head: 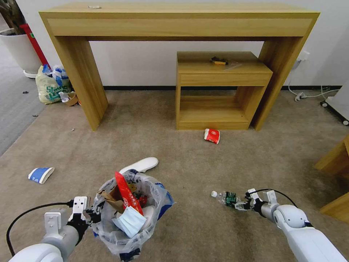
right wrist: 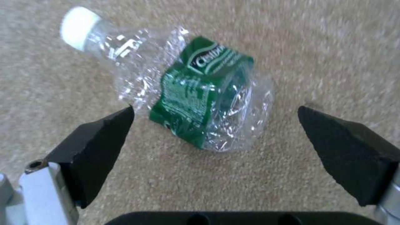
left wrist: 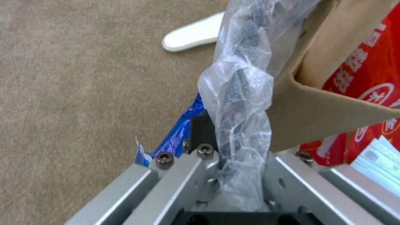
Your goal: Pick up the trash bin and place the garbage on the floor into it.
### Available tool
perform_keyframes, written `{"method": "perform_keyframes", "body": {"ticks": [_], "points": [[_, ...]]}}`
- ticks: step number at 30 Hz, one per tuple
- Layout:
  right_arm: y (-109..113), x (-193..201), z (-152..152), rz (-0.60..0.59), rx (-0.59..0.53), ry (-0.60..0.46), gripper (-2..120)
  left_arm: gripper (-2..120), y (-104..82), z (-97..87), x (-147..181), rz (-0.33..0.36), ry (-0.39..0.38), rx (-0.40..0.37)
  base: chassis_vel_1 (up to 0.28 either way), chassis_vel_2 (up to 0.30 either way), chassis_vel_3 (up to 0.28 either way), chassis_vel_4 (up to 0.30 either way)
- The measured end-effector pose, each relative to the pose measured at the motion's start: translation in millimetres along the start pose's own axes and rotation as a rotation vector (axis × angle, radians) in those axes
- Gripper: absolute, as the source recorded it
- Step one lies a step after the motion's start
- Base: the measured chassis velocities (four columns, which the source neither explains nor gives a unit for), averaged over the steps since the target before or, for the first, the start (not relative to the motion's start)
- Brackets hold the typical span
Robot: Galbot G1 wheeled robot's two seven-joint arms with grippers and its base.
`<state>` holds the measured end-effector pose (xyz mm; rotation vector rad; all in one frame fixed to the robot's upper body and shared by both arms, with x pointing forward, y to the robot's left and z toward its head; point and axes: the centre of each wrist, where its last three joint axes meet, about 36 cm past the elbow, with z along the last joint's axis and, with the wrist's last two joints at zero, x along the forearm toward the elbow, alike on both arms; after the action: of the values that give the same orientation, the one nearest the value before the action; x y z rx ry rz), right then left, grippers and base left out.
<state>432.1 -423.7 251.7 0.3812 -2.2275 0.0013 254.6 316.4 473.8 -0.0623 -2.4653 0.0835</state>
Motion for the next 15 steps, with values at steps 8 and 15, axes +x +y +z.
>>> {"method": "perform_keyframes", "body": {"ticks": [8,15], "points": [[1,-20,6,0.001,-0.038,0.009,100,0,0.2,0.2,-4,0.003,0.002,-0.003,0.0,0.0,0.0,0.0],[11,-34,8,-0.011,-0.031,0.006,97,0,2.2,1.7,-7,0.001,0.009,-0.006,0.0,0.0,0.0,0.0]]}}
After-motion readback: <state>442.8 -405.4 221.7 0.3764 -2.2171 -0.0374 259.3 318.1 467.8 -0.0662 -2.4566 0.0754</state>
